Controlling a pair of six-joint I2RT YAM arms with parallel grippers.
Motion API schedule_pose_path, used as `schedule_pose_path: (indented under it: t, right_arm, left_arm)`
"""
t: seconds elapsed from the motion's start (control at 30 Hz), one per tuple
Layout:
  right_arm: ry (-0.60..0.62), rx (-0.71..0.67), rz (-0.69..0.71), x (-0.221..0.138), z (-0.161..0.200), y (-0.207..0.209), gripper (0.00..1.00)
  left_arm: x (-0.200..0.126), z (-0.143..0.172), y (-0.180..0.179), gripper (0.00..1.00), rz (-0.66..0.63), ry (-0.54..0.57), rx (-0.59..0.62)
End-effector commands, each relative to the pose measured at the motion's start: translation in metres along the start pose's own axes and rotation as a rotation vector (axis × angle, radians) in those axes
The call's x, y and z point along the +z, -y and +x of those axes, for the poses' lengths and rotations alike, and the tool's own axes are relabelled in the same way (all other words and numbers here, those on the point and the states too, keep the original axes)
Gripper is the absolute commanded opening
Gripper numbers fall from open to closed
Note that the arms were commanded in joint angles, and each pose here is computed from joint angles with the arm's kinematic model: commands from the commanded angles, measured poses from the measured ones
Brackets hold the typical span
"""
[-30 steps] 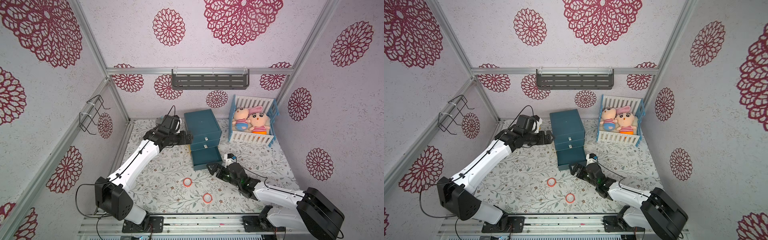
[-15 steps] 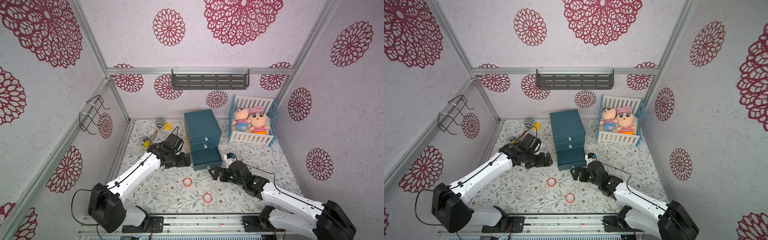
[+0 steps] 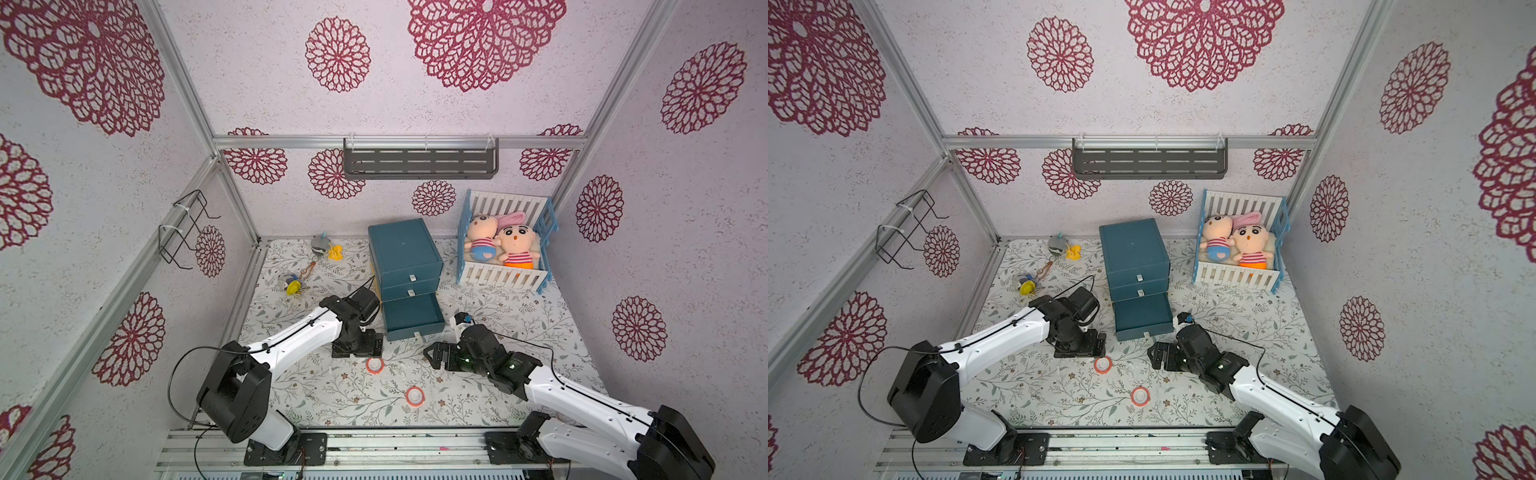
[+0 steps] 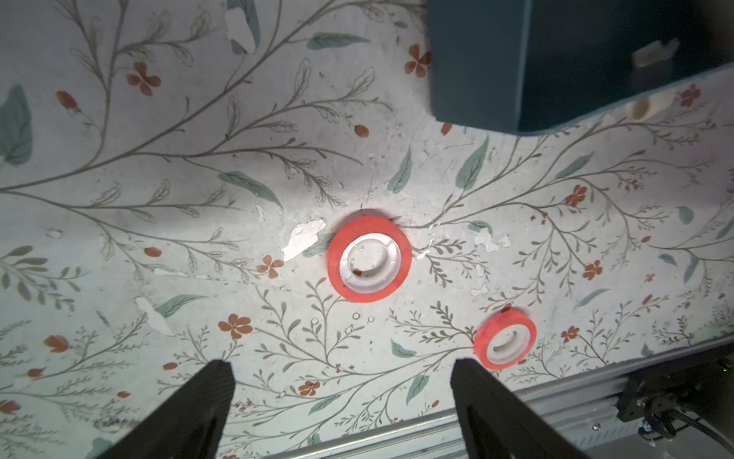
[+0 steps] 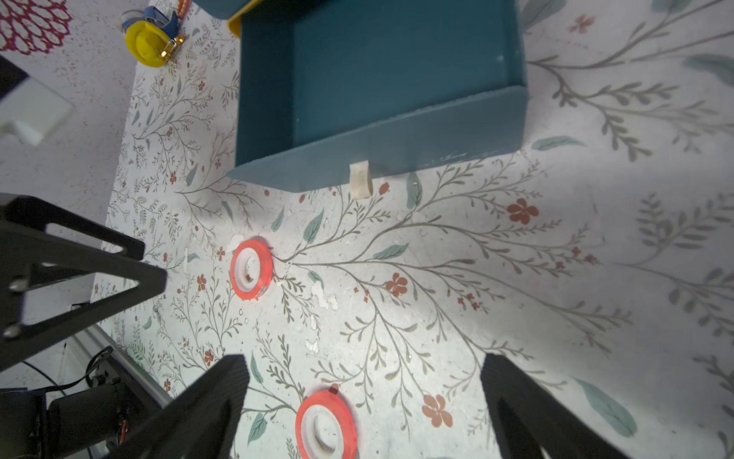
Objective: Place the transparent tape into the drawer according to color
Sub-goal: Pick up the tape at the center of the board.
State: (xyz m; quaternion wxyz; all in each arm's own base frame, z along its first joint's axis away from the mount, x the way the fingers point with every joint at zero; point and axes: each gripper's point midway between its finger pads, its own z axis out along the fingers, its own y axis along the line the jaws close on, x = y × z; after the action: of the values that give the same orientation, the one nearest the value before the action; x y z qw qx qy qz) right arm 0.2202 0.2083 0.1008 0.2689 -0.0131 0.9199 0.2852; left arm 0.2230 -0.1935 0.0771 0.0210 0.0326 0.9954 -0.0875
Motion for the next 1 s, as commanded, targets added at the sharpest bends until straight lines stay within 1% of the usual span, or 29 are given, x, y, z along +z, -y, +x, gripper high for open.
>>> schedule_pose_path:
  t: [0.0,0.13,0.23,0.47,0.97]
  right_arm:
    - [0.019,-0.016,-0.023,-0.006,-0.005,-0.005,0.99]
    - [0.019,-0.010,-0.019,-0.006,-0.004,-0.001,0.99]
    - [0.021,-0.004,-0.021,-0.006,-0.003,-0.001,0.99]
    - [0.028,0.009,-0.020,-0.008,-0.002,0.003,0.99]
    - [0.045,0.028,-0.021,-0.012,-0.005,0.004,0.99]
  left_arm:
    - [0.009,-0.003,0.001,0.89,-0.021,0.004,0.020]
    - [0.020,-0.007,-0.001,0.82,-0.057,-0.007,0.038]
    - [0.026,-0.009,0.001,0.78,-0.059,-0.004,0.041]
    - [0.041,-0.009,0.002,0.70,-0.070,-0.021,0.051]
    - [0.066,-0.005,-0.004,0.62,-0.092,-0.041,0.056]
